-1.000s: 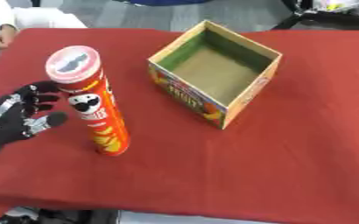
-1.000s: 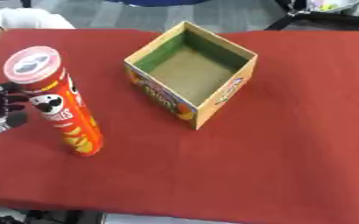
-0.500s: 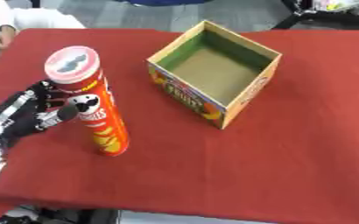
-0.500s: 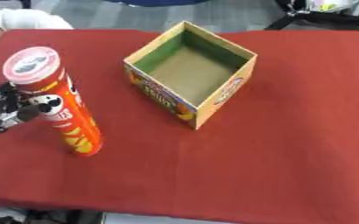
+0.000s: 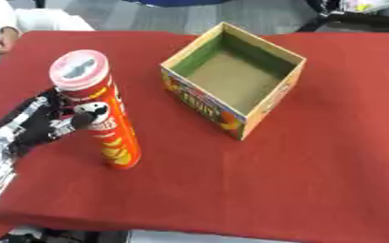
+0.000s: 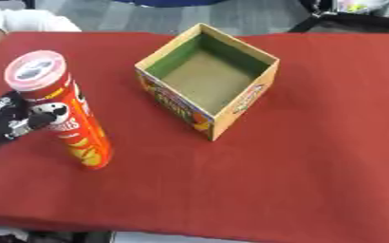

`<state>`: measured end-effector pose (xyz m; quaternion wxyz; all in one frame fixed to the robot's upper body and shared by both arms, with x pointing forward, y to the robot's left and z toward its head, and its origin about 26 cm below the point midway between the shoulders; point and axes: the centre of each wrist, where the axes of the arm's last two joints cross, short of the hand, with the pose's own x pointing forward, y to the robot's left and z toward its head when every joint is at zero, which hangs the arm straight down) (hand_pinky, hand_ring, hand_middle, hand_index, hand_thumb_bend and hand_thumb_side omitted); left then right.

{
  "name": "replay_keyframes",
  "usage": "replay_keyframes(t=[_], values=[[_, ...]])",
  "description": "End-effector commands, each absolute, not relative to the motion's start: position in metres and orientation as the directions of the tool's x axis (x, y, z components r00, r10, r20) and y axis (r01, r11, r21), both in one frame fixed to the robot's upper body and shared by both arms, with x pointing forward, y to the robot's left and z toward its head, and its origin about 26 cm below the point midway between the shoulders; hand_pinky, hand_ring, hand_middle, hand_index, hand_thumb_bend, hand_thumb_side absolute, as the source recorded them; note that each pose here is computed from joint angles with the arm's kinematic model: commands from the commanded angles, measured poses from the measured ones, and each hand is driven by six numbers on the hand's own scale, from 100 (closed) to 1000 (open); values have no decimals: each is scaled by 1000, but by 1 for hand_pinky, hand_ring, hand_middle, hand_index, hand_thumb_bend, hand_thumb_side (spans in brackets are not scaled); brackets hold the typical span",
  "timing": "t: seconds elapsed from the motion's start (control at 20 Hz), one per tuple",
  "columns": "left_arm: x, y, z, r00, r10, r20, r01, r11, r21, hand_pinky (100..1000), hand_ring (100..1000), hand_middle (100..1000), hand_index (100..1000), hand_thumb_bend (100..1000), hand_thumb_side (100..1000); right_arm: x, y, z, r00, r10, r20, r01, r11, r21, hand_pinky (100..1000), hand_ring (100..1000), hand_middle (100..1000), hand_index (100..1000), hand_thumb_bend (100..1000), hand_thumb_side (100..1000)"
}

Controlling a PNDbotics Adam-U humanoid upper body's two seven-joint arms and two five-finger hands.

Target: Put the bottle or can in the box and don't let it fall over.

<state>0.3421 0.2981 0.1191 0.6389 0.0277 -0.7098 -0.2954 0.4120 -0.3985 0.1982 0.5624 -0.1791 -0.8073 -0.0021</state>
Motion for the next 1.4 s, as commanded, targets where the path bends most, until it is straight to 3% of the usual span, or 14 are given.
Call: replay_keyframes(t=[0.05, 0.6, 0.95, 1.4], values=[[345, 297, 128, -207, -430, 879, 329, 815, 477, 904, 890, 828, 913, 914, 557, 412, -401, 213, -333, 303, 893, 302, 931, -204, 874, 765, 820, 875, 100, 919], [353, 282, 127, -222, -416, 882, 356, 807, 470, 896, 882, 811, 894, 884, 535, 413, -400, 213, -333, 300, 894, 294, 934, -204, 874, 762, 819, 872, 100, 920], [355, 274, 126, -232, -384, 894, 372, 814, 446, 883, 853, 744, 840, 794, 468, 413, -399, 212, -331, 297, 896, 294, 934, -202, 874, 761, 819, 871, 100, 920], [354, 268, 127, -255, -399, 881, 412, 779, 472, 895, 870, 788, 858, 808, 486, 413, -398, 211, -330, 296, 896, 292, 935, -201, 874, 760, 819, 870, 100, 920]])
